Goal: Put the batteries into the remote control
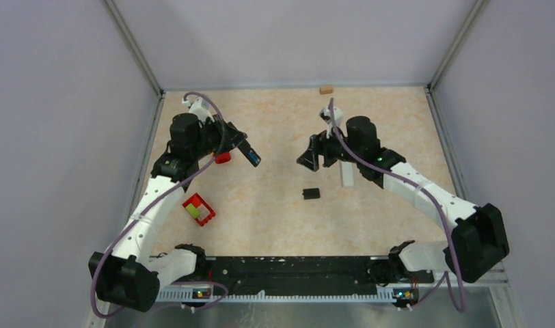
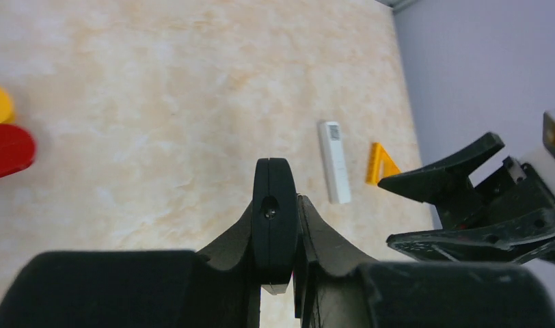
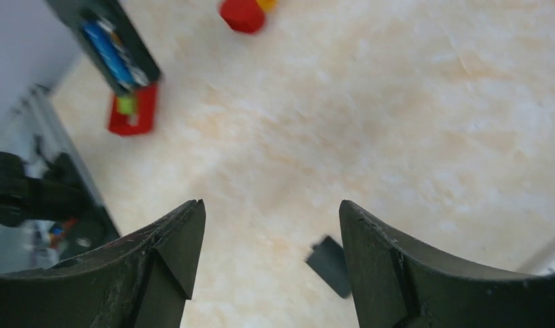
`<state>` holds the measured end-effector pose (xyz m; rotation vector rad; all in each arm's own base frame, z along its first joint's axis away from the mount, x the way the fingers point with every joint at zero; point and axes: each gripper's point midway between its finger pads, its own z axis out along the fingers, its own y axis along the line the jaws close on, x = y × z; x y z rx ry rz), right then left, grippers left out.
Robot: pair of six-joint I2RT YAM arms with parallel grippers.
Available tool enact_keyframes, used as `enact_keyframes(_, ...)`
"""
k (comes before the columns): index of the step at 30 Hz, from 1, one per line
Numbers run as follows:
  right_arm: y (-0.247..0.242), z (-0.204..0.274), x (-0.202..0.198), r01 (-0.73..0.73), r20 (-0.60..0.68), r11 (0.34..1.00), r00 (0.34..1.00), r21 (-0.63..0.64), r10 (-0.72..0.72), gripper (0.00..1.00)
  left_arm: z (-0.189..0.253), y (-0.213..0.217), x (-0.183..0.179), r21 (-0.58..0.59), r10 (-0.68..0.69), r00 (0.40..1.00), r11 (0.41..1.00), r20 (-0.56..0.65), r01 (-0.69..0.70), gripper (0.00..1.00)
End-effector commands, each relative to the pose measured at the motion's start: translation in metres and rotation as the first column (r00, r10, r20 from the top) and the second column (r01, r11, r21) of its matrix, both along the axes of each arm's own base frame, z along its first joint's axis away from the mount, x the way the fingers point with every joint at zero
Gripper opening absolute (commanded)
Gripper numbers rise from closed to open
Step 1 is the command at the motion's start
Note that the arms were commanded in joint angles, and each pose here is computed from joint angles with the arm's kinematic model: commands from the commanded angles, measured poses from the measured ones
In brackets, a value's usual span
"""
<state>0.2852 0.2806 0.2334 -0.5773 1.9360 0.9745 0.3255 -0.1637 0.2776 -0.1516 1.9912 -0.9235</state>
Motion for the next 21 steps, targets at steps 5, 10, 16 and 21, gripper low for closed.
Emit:
enact_keyframes(5, -0.044, -0.131, 0.011, -0.115, -0.024, 0.801, 0.992, -0.587, 0.125, 0.72, 0.000, 0.054, 0.013, 0.077, 0.271, 0.962, 0.959, 0.016, -0.271, 0.00)
enact_keyframes(10, -0.036, -0.164, -0.003, -0.234, -0.063, 0.682, 0.962, -0.693, 0.266, 0.70, 0.005, 0.076, 0.012, 0.093, 0.329, 0.944, 0.940, -0.009, -0.327, 0.00)
enact_keyframes(16, -0.032, -0.183, -0.009, -0.291, -0.091, 0.590, 0.934, -0.753, 0.344, 0.69, 0.010, 0.081, 0.013, 0.077, 0.334, 0.943, 0.940, 0.001, -0.333, 0.00)
enact_keyframes(21, -0.033, -0.188, 0.005, -0.232, -0.040, 0.559, 0.942, -0.796, 0.333, 0.68, 0.010, 0.083, 0.013, 0.079, 0.332, 0.943, 0.940, 0.005, -0.331, 0.00)
